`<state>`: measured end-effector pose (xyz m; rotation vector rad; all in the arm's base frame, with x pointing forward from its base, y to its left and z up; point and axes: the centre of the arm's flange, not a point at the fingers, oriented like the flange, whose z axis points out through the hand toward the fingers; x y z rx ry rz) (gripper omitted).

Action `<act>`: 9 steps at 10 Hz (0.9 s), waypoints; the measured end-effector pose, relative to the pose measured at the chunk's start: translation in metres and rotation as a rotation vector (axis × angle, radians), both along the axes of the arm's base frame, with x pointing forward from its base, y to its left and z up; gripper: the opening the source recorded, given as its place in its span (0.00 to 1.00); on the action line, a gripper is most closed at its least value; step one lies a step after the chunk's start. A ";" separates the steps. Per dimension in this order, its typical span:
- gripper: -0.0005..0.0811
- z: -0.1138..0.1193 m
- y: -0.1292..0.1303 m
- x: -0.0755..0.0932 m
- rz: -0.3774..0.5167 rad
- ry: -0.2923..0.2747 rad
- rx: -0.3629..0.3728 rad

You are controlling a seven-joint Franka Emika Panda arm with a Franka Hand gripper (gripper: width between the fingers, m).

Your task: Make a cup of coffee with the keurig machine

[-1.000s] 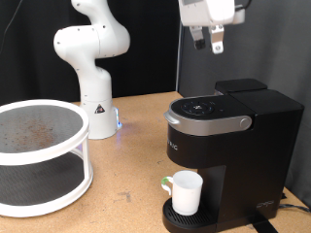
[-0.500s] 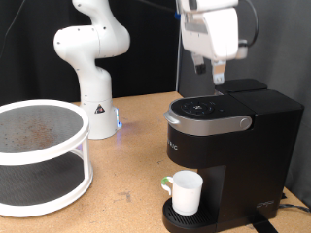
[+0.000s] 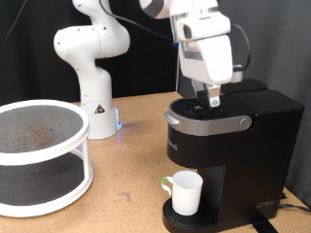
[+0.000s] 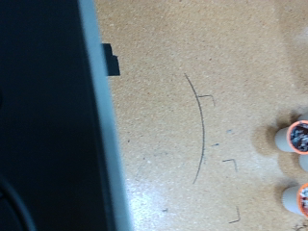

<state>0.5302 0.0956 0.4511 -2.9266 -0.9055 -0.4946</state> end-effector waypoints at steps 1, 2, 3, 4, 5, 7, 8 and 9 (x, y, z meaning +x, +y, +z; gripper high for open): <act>0.78 -0.007 0.000 -0.003 0.007 0.010 -0.004; 0.51 -0.014 -0.001 -0.006 0.013 0.022 -0.007; 0.51 -0.019 -0.001 -0.008 0.019 0.032 -0.008; 0.26 -0.023 -0.001 -0.010 0.021 0.034 -0.008; 0.26 -0.024 -0.001 -0.011 0.021 0.031 -0.006; 0.08 -0.025 -0.001 -0.013 0.022 0.035 0.003; 0.02 -0.025 0.000 -0.013 0.030 0.037 0.014; 0.02 -0.025 0.001 -0.015 0.041 0.040 0.022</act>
